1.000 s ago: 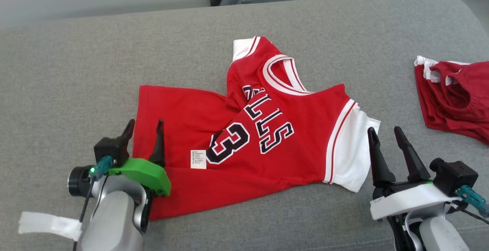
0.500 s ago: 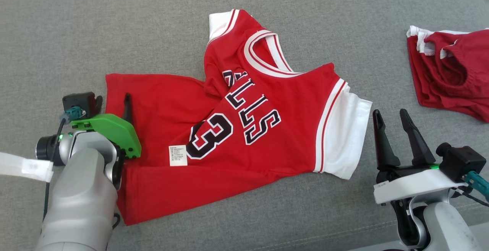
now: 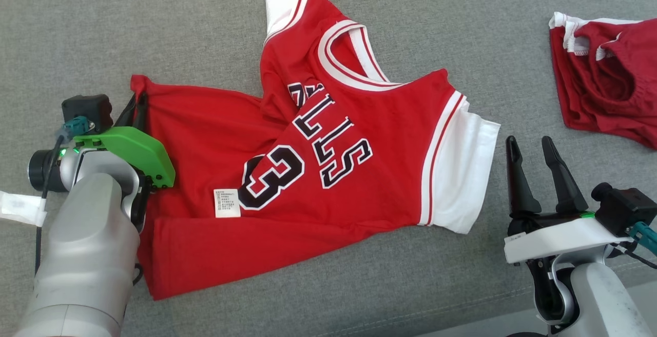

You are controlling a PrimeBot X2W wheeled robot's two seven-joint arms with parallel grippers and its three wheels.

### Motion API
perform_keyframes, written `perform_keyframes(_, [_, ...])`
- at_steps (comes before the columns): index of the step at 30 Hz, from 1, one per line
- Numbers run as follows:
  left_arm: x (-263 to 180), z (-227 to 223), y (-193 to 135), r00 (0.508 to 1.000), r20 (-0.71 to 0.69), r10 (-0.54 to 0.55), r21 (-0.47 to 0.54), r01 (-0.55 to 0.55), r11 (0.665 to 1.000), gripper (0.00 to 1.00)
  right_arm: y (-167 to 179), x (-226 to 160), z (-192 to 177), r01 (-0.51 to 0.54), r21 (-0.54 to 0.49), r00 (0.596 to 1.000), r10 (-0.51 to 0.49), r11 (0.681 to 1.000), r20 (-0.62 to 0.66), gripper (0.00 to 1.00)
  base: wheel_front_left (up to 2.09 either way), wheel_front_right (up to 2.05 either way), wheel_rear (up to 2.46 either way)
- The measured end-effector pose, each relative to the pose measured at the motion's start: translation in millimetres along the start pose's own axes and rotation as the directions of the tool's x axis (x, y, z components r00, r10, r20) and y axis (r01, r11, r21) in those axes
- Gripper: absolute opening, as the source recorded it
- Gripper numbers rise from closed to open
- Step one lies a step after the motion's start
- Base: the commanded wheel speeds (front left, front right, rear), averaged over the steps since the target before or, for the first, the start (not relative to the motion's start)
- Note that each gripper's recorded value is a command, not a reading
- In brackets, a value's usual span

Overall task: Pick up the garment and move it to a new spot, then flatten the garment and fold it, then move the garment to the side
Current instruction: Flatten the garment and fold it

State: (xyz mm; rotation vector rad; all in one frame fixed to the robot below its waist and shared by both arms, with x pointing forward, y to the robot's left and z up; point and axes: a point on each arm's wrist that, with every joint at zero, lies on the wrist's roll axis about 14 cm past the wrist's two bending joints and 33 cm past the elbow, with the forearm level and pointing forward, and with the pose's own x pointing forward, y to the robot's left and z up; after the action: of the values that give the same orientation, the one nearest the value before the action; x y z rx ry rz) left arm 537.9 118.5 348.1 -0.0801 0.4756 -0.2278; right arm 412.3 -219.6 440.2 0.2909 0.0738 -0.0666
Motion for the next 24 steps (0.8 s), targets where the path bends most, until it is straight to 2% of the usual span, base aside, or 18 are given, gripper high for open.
perform_keyframes(5, [6, 29, 13, 0.996, 0.089, 0.033, 0.011, -0.034, 0.999, 0.0, -1, 2, -4, 0.003, 0.007, 1.0, -0.003, 1.0, -0.009, 1.0, 0.0, 0.0, 0.0])
perform_keyframes(11, [16, 101, 58, 0.953, 0.262, 0.152, 0.096, -0.183, 0.978, 0.0, 3, 10, -2, -0.009, 0.006, 1.0, 0.009, 1.0, -0.001, 1.0, 0.0, 0.0, 0.0])
perform_keyframes(14, [17, 113, 77, 0.936, 0.288, 0.201, 0.119, -0.243, 0.963, 0.0, -2, 7, -2, 0.011, 0.011, 1.0, -0.011, 1.0, -0.002, 1.0, 0.0, 0.0, 0.0])
perform_keyframes(16, [20, 114, 77, 0.935, 0.291, 0.204, 0.127, -0.249, 0.96, 0.0, -6, 5, -2, 0.026, 0.012, 1.0, -0.026, 1.0, -0.004, 1.0, 0.0, 0.0, 0.0])
perform_keyframes(17, [21, 109, 78, 0.939, 0.276, 0.206, 0.13, -0.249, 0.96, 0.24, -8, 3, -2, 0.031, 0.012, 1.0, -0.031, 0.999, -0.005, 1.0, 0.0, 0.0, 0.0])
perform_keyframes(18, [21, 103, 78, 0.943, 0.259, 0.211, 0.127, -0.249, 0.96, 0.98, -9, 2, -2, 0.035, 0.012, 0.999, -0.035, 0.999, -0.005, 1.0, 0.0, 0.0, 0.0])
perform_keyframes(24, [8, 84, 79, 0.94, 0.231, 0.25, 0.064, -0.272, 0.96, 1.0, -6, -2, 3, 0.033, 0.021, 0.999, -0.033, 0.999, 0.008, 1.0, 0.0, 0.0, 0.0])
